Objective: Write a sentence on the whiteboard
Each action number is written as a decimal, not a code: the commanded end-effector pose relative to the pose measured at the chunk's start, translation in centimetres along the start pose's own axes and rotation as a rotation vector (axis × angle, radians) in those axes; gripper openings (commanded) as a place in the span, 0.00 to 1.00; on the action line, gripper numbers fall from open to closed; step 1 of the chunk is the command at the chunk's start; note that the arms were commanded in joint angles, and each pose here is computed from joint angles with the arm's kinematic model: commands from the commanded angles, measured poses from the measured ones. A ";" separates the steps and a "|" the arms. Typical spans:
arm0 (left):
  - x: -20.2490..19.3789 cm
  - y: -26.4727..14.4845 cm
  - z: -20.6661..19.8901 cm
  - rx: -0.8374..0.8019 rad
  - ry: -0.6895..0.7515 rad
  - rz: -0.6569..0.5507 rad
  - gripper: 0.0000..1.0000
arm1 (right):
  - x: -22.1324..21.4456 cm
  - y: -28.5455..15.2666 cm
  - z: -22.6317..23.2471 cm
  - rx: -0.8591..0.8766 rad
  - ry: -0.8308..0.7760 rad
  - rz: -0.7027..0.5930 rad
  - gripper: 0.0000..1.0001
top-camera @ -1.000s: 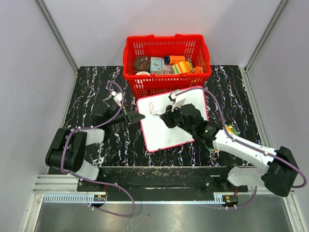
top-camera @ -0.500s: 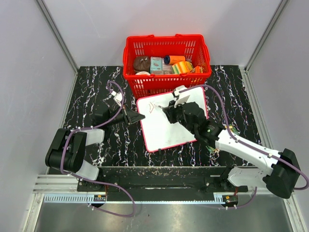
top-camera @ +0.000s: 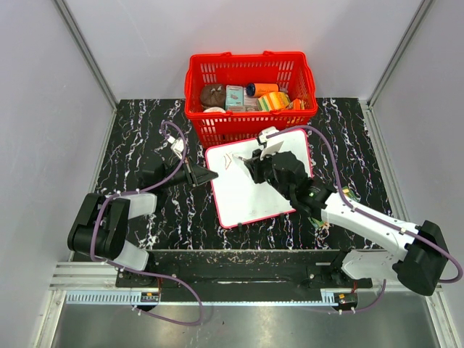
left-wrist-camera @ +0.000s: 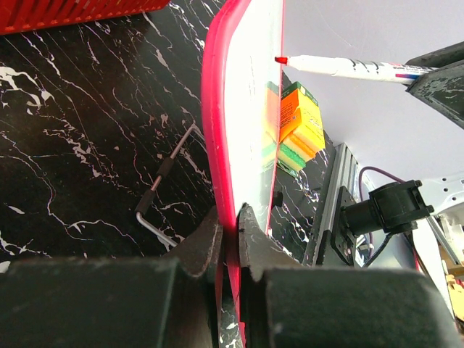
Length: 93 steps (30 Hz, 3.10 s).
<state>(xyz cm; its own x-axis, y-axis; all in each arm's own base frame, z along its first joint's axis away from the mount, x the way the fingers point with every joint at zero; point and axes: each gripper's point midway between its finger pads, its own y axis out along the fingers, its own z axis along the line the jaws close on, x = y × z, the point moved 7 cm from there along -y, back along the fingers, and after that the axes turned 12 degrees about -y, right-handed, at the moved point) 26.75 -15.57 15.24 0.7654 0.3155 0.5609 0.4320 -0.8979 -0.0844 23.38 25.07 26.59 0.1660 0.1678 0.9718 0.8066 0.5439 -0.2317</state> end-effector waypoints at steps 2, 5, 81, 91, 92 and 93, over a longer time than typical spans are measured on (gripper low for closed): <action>0.5 0.4 0.0 -0.002 0.163 -0.010 0.00 | 1.1 -0.3 0.2 0.005 0.010 -0.034 0.00; 0.5 0.4 0.0 -0.003 0.163 -0.009 0.00 | 0.8 -0.3 0.1 0.004 0.009 -0.023 0.00; 0.4 0.5 -0.1 -0.003 0.169 -0.002 0.00 | -0.8 0.2 0.3 0.007 0.001 0.031 0.00; 0.3 0.6 -0.1 -0.003 0.170 0.000 0.00 | -0.8 0.6 0.0 -0.030 -0.007 0.036 0.00; 0.3 0.6 -0.1 -0.003 0.168 0.001 0.00 | -0.7 0.6 -0.1 -0.036 -0.008 0.033 0.00; 0.4 0.6 -0.2 -0.004 0.171 -0.001 0.00 | -0.6 0.6 -0.2 -0.044 -0.011 0.033 0.00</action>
<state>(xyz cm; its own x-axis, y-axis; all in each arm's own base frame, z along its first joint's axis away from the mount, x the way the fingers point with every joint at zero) 26.80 -15.57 14.95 0.7769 0.3200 0.5422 0.4406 -0.8915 -0.1052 22.95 25.15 24.35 0.2277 0.2052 0.9519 0.7783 0.5490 -0.3046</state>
